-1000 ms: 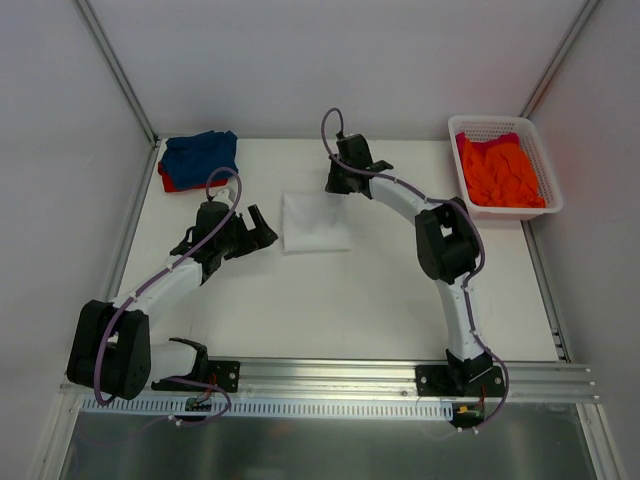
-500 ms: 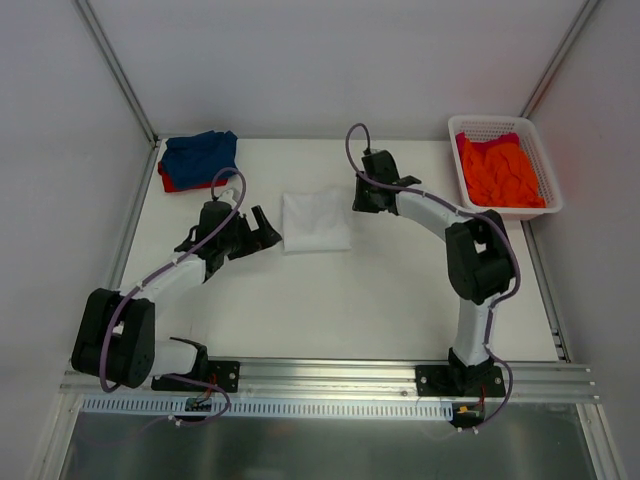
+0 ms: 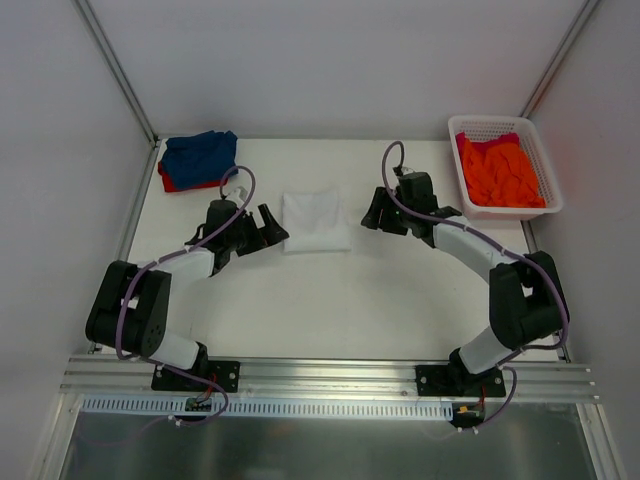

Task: Fold and stack the t-shirts
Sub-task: Fold the tshirt

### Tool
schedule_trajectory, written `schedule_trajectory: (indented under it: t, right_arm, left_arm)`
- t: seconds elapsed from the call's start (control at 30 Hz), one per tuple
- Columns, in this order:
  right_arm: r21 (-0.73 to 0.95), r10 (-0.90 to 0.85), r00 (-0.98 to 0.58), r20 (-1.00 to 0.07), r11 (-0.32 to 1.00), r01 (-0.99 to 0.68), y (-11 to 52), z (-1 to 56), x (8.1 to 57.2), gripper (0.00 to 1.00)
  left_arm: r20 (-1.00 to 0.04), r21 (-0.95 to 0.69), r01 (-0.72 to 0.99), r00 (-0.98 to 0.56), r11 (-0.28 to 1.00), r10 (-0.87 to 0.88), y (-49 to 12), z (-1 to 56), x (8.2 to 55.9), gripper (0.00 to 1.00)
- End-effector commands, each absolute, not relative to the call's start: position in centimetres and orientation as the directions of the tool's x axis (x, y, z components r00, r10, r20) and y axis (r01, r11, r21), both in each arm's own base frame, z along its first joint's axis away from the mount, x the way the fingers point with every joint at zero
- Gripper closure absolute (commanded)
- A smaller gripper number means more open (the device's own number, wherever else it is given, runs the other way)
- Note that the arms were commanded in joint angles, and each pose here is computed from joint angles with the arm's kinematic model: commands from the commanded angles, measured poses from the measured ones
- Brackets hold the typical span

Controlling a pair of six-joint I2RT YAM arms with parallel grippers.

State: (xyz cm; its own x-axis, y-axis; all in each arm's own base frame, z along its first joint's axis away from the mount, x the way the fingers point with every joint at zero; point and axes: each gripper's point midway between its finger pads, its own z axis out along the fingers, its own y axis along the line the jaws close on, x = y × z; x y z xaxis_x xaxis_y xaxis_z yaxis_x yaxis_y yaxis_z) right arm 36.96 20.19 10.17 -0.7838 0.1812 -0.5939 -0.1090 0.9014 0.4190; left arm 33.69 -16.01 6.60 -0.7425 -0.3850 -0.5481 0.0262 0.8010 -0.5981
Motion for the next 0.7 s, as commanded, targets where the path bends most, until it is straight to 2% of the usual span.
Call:
schedule_trajectory:
  t: [0.0,0.17,0.37,0.67]
  right_arm:
    - [0.524,0.207,-0.738,-0.642,0.821,-0.226,22.3,14.7,36.2,0.39]
    - [0.557,0.210,-0.724,-0.657,0.783,-0.279,22.7,16.0,34.8,0.35]
    - [0.563,0.220,-0.695,-0.684,0.765,-0.311,22.3,17.6,33.6,0.34]
    - [0.561,0.224,-0.680,-0.698,0.761,-0.325,22.0,18.3,32.8,0.34]
  left_arm:
    - [-0.592,-0.615,0.083,-0.705,0.784,-0.390,-16.1,7.1,35.1,0.01]
    - [-0.573,-0.677,0.119,-0.705,0.726,-0.419,-16.6,6.2,36.3,0.01]
    - [-0.505,-0.751,0.111,-0.732,0.651,-0.457,-17.2,4.0,37.2,0.01]
    - [-0.457,-0.813,0.133,-0.749,0.567,-0.480,-18.7,3.7,38.6,0.01]
